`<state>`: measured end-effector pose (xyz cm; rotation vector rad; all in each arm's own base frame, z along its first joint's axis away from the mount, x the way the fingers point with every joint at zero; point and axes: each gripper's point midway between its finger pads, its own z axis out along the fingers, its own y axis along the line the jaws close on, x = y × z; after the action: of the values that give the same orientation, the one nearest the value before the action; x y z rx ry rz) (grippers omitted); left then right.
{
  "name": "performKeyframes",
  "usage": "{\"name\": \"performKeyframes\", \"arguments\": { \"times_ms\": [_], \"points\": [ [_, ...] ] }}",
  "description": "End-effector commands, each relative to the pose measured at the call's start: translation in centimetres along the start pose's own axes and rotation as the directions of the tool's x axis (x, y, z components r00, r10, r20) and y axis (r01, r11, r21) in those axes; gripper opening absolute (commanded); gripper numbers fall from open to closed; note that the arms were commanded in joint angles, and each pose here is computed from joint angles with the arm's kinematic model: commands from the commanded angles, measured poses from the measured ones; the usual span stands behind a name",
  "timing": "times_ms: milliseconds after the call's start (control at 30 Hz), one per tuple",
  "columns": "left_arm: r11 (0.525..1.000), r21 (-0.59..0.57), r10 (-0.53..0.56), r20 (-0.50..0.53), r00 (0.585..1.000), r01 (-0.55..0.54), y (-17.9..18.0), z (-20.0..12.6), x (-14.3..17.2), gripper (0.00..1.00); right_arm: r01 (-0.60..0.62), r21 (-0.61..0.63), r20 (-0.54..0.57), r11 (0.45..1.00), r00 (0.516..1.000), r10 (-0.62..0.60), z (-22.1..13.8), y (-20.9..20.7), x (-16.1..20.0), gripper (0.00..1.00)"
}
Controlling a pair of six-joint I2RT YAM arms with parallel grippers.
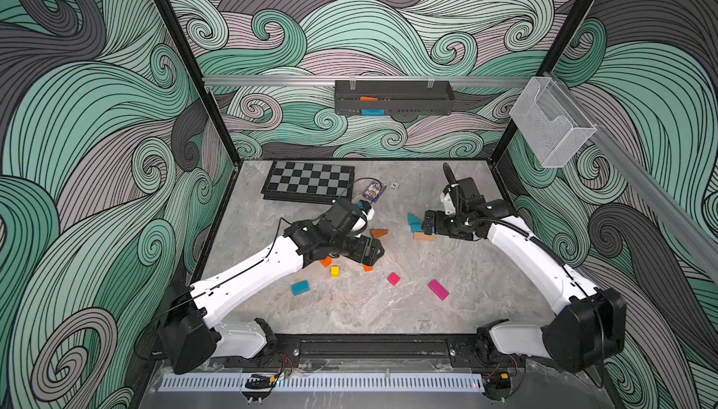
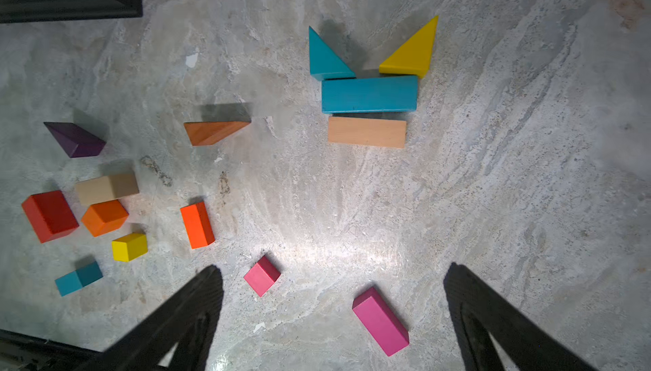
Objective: Assemble a carrot with building blocks
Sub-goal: Pick up the building block from the center of the board.
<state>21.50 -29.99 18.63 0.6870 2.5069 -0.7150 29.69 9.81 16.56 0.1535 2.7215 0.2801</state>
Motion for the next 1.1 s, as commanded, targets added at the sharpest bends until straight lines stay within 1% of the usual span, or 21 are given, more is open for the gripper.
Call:
{"name": "performKeyframes", "arguments": {
  "times_ms": [0, 33, 133, 233, 333, 567, 633, 1067],
  "points": [
    [0.997, 0.002, 0.073, -0.045, 0.996, -0.073, -2.2, 2.0, 1.3, 0.86, -0.064, -0.043, 0.003, 0.997, 0.998, 0.064, -1.7, 0.2, 0.4, 0.99],
    [0.997, -0.005, 0.076, -0.094, 0.993, -0.076, -2.7, 3.7, 2.2, 0.86, -0.076, -0.058, 0.018, 0.995, 0.997, 0.077, -2.2, 0.3, 0.1, 0.99],
    [0.993, 0.002, 0.115, -0.163, 0.98, -0.116, -4.6, 6.2, 3.9, 0.84, -0.086, -0.092, 0.056, 0.992, 0.994, 0.091, -3.7, 0.6, -0.4, 0.99],
    [0.99, -0.001, 0.137, -0.2, 0.97, -0.14, -6.0, 8.4, 5.2, 0.84, -0.098, -0.123, 0.079, 0.988, 0.991, 0.108, -4.7, 0.7, -0.8, 0.99],
    [0.99, 0.005, 0.141, -0.218, 0.966, -0.143, -7.0, 9.9, 5.8, 0.84, -0.113, -0.139, 0.112, 0.984, 0.985, 0.129, -5.8, 0.4, -0.9, 0.99],
    [0.98, 0.033, 0.196, -0.246, 0.949, -0.194, -10.0, 12.1, 6.4, 0.86, -0.136, -0.182, 0.137, 0.974, 0.977, 0.162, -7.4, 0.5, -0.9, 0.98],
    [0.98, 0.034, 0.199, -0.255, 0.946, -0.197, -10.4, 12.8, 6.6, 0.87, -0.134, -0.188, 0.146, 0.973, 0.976, 0.163, -7.8, 0.6, -0.9, 0.99],
    [0.969, -0.015, 0.235, -0.262, 0.936, -0.248, -10.8, 16.0, 6.6, 0.88, -0.119, -0.244, 0.171, 0.962, 0.972, 0.164, -9.4, 1.6, -1.5, 0.99]
  ]
}}
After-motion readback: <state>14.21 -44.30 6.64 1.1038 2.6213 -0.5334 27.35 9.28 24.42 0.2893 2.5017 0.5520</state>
